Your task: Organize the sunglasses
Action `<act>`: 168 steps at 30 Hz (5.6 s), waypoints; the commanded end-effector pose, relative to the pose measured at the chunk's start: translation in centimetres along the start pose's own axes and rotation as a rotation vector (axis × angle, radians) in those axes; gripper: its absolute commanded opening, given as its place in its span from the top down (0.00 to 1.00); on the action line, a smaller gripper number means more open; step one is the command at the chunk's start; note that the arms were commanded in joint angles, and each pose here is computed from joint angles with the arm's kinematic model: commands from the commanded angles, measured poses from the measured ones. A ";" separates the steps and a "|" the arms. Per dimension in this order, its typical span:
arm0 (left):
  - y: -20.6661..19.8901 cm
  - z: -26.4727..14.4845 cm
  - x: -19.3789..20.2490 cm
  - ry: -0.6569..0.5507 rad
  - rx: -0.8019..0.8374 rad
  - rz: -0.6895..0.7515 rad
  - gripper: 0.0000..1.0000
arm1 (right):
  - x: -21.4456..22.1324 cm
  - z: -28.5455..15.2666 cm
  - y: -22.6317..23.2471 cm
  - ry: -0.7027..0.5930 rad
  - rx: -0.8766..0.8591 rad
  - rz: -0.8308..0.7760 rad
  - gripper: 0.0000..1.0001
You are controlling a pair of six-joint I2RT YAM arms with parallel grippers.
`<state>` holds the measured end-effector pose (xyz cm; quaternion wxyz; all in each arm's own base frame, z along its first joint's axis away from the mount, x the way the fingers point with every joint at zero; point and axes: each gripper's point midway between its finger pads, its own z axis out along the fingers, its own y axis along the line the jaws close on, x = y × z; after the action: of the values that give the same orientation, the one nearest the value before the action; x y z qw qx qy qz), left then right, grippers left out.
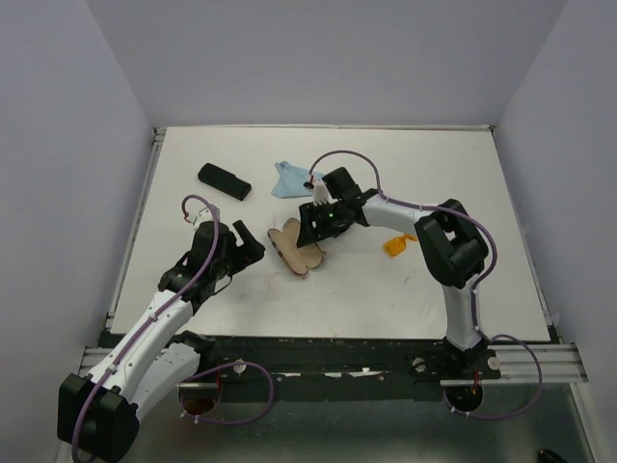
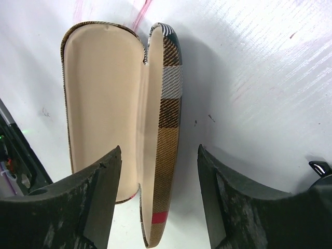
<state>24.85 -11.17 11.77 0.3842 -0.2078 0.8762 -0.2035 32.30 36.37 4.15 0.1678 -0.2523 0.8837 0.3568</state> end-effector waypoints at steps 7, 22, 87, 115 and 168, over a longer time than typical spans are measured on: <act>-0.3 -0.2 0.3 0.020 0.008 -0.020 0.01 | -1.4 -0.9 -0.1 -0.065 0.037 -0.043 0.34; -0.6 -0.2 0.1 0.027 0.015 -0.010 0.01 | 2.8 -2.6 3.6 -0.088 -0.068 0.023 0.36; 0.2 0.0 -2.3 -0.058 -0.077 -0.001 0.01 | -12.3 0.7 -12.1 -0.312 0.702 -0.006 0.21; -0.7 -0.7 -2.6 -0.067 -0.029 -0.018 0.01 | -17.4 -4.2 -3.5 -0.469 0.475 -0.110 0.99; -4.3 -0.8 -2.0 -0.033 0.184 0.037 0.01 | 15.1 -14.7 9.6 0.012 0.152 0.465 0.98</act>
<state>26.00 -13.22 16.00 0.4238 -0.1621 0.8502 -0.2669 13.25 26.74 13.52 0.1154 -0.0365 0.9383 0.3241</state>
